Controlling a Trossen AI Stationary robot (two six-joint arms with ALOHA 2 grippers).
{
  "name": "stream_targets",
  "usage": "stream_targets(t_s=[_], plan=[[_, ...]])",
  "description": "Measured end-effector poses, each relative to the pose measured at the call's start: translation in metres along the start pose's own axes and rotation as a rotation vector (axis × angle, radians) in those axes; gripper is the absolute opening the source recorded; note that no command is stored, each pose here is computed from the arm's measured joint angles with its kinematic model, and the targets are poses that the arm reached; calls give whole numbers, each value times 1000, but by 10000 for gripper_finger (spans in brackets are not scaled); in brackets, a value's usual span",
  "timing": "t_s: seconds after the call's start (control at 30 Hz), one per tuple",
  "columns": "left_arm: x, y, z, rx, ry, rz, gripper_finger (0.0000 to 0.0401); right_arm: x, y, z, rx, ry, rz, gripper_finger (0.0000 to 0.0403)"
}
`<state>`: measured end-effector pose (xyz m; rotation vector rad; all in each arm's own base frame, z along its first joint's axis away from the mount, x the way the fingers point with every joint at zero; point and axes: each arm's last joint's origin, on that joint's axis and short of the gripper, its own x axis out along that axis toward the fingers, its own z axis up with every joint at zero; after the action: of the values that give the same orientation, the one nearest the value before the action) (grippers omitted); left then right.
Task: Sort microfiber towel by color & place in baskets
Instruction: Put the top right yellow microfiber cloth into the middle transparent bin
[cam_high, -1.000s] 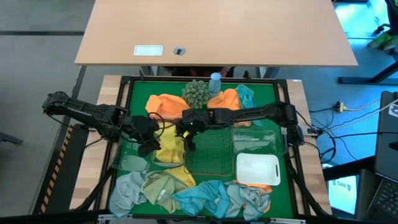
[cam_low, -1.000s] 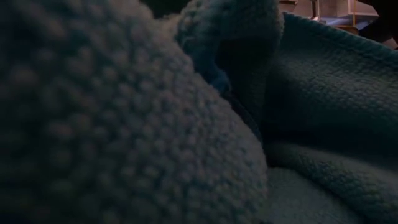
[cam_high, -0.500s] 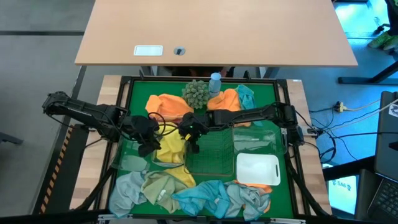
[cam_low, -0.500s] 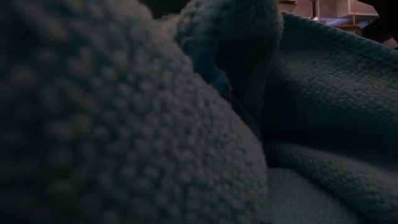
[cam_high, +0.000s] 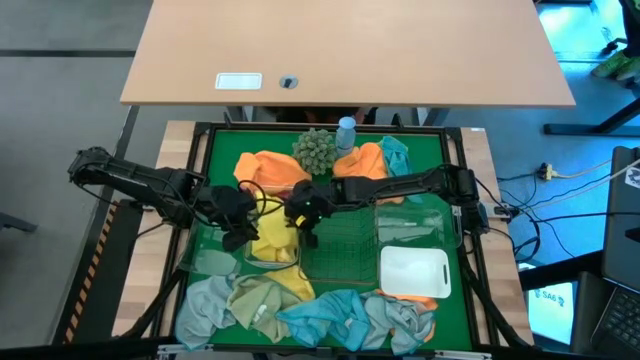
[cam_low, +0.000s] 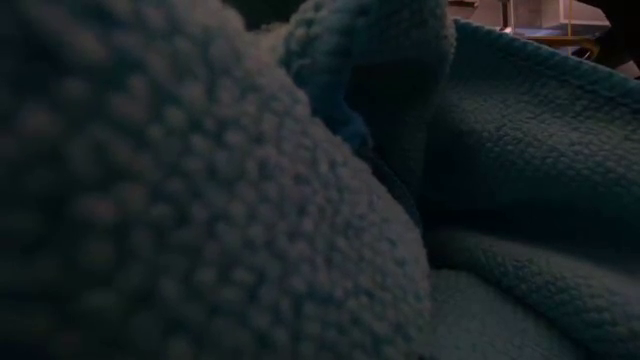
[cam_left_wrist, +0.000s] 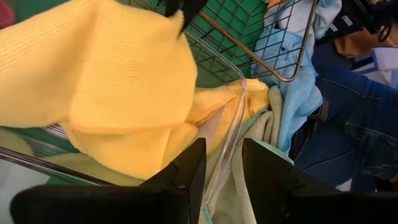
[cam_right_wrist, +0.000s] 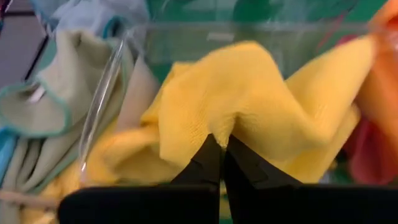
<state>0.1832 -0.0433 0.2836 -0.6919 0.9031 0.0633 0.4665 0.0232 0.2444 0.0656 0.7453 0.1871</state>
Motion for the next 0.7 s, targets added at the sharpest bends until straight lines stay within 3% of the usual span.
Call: stream_targets(t_s=[0.2,0.3,0.57,0.7], plan=[[0,0,0,0,0,-1,98,0,-1,6,-19,-62,-23,9],[0,0,0,-6,16,-16,98,0,-1,5,-32,-51,-23,30],[0,-5,-5,-142,139,-113,99,-2,-1,6,-33,-52,-23,168],[0,-9,-11,-240,196,-130,99,-15,2,12,-42,-76,-23,219]])
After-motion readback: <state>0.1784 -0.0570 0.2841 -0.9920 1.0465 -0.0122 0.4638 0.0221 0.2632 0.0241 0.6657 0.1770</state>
